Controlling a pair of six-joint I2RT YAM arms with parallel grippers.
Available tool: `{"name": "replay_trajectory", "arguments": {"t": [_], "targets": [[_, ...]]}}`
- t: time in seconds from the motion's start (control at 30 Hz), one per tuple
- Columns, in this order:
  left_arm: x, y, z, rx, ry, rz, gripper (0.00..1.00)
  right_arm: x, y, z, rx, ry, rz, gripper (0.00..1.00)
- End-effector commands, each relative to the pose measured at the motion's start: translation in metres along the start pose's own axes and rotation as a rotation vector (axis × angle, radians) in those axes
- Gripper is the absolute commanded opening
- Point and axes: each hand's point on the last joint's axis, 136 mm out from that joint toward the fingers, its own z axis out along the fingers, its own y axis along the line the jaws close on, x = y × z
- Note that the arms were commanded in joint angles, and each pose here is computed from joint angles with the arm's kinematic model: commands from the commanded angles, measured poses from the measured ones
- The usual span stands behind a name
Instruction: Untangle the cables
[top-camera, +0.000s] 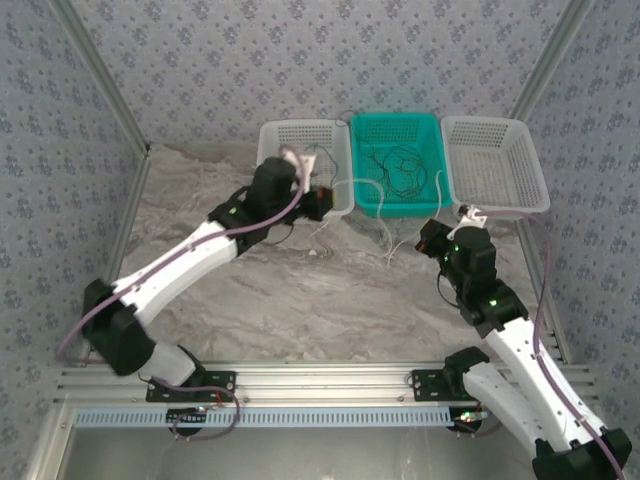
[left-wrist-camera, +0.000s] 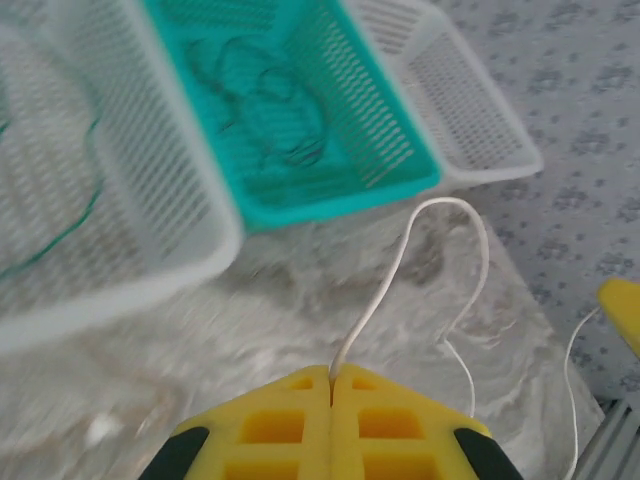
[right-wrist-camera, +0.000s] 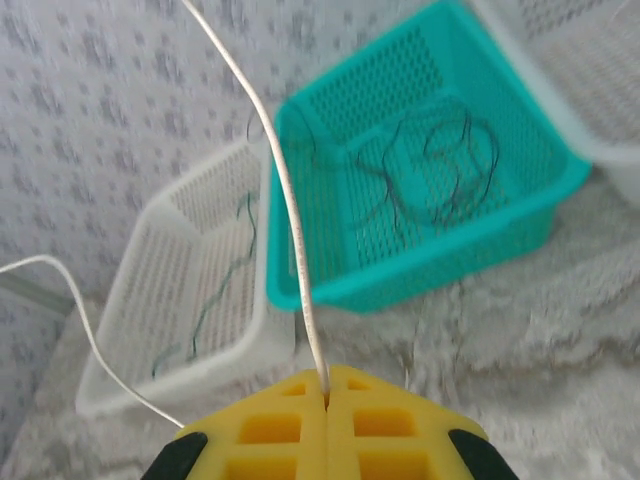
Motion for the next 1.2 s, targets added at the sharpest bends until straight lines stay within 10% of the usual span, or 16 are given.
{"name": "replay_trajectory", "arguments": {"t": [0.0, 0.57, 0.9, 1.17], "targets": [[-0.048, -0.045, 0.030, 0.107, -0.087, 0.123, 0.00, -0.048, -0.010, -0.003, 0.064, -0.184, 0.052, 0.00], [-0.094, -0.093, 0.219, 0.336, -0.334, 0.142, 0.09, -0.143, -0.134, 0.065, 0.135, -0.419, 0.505, 0.00], [-0.084, -0.085, 0.236, 0.262, -0.367, 0.173, 0.09, -0.181, -0.164, 0.140, 0.139, -0.386, 0.494, 0.00], [-0.010, -0.114, 0.260, 0.272, -0.194, 0.194, 0.21, -0.208, -0.204, 0.218, 0.293, -0.299, 0.364, 0.00]]}}
